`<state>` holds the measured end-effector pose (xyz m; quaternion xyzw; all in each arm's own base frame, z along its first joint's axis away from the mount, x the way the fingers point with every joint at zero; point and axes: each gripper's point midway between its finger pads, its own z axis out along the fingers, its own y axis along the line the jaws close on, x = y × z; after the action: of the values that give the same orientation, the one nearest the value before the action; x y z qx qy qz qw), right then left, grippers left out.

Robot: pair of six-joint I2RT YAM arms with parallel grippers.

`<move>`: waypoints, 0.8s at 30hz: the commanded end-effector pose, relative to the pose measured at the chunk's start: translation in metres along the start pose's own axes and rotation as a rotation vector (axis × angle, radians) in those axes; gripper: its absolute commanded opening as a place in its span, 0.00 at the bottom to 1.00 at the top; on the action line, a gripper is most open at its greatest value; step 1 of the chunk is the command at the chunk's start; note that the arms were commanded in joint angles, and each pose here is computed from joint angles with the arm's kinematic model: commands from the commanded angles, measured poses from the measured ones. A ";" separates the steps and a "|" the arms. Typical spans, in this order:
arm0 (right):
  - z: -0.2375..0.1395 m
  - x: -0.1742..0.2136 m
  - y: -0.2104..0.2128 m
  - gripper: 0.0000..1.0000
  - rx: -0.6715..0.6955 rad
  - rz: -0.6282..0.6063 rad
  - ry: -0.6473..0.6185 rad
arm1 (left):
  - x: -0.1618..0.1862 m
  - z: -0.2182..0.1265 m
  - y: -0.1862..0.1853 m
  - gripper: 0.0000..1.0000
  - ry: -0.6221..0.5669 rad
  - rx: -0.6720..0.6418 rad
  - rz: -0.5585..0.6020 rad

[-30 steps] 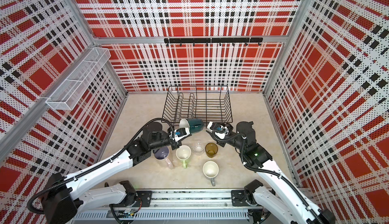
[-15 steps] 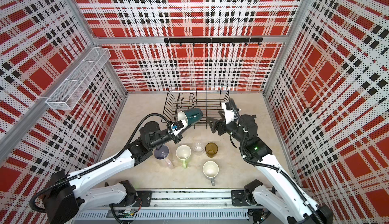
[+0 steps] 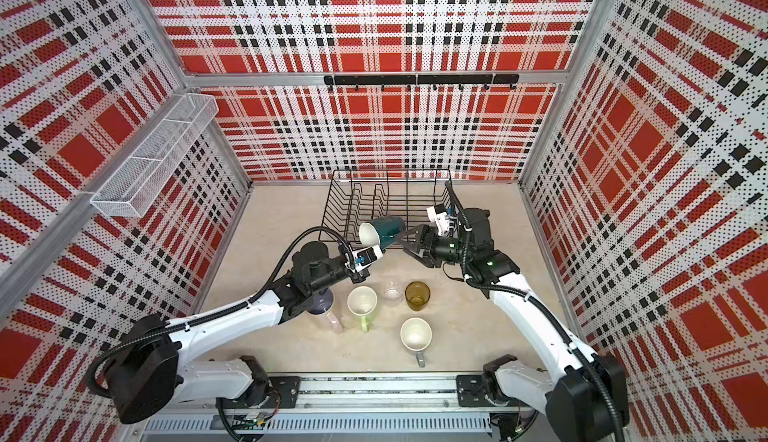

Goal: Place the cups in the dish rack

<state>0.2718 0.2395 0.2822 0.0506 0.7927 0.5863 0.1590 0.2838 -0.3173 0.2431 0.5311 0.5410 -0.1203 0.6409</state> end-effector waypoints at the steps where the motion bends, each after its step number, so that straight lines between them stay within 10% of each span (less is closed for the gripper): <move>1: 0.000 0.007 0.009 0.65 -0.039 0.088 0.060 | -0.040 -0.001 0.025 0.00 -0.132 -0.112 0.157; 10: 0.009 0.004 -0.010 0.61 -0.046 0.239 0.054 | -0.026 -0.001 0.019 0.00 -0.073 -0.139 0.327; 24: 0.019 -0.011 -0.017 0.27 -0.091 0.369 0.009 | -0.031 0.000 0.013 0.00 -0.088 -0.169 0.400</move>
<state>0.2796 0.2498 0.2586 0.1660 0.7602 0.6269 0.0391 0.2844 -0.3193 0.2259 0.6069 0.4604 0.0180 0.6476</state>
